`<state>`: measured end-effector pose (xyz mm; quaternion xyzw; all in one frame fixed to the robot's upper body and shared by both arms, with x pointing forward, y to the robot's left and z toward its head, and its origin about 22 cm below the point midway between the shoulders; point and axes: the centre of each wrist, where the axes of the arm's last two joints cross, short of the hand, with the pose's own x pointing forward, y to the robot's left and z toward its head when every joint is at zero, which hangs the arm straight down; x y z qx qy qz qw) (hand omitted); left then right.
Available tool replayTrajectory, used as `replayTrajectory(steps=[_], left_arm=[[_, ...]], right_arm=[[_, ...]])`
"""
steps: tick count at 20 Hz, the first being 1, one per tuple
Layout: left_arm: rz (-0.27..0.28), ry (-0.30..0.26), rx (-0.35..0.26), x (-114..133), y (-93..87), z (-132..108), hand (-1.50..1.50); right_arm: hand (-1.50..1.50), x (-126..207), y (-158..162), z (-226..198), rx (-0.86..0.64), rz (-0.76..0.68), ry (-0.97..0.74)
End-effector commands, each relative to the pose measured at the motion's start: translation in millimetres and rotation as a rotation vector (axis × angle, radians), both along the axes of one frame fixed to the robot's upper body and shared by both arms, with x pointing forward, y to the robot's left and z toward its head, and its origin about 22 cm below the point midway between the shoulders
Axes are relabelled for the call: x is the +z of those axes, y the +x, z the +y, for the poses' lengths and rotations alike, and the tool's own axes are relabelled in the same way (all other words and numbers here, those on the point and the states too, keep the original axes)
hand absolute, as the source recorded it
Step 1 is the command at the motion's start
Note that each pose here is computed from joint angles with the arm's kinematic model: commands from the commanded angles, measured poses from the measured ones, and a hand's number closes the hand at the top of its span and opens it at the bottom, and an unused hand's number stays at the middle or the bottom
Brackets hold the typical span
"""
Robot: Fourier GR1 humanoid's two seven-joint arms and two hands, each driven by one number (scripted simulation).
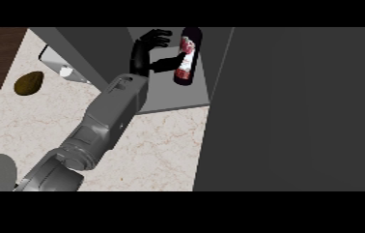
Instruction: Pick up the wine, place it into the cabinet and close the cabinet
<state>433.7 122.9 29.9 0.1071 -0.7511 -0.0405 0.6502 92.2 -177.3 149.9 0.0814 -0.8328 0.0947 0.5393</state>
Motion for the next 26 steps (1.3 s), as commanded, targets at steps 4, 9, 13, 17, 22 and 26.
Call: replayTrajectory(steps=[4,9,13,17,22,26], left_arm=[[-0.023,0.063,0.082,2.7,3.3,9.0,-1.5],[-0.054,-0.022,0.05,18.1,10.6,12.2,-1.5],[-0.084,-0.081,-0.038,24.4,12.4,7.0,-1.5],[-0.127,-0.185,-0.101,35.3,14.3,-8.5,1.5],[-0.138,-0.313,-0.229,47.2,14.8,-28.5,1.5],[-0.13,-0.319,-0.288,51.9,17.3,-24.4,-1.5]], right_arm=[[-1.5,25.6,-18.3,-5.1,0.066,0.009,0.078],[-1.5,23.7,-20.5,-3.5,0.086,0.013,0.066],[-1.5,23.1,-20.0,-4.8,0.077,0.0,0.072],[-1.5,22.5,-20.6,-7.1,0.064,0.014,0.06],[-1.5,26.0,-21.6,-8.9,0.053,0.024,0.066],[-1.5,30.3,-28.7,-11.1,0.042,0.035,0.065]])
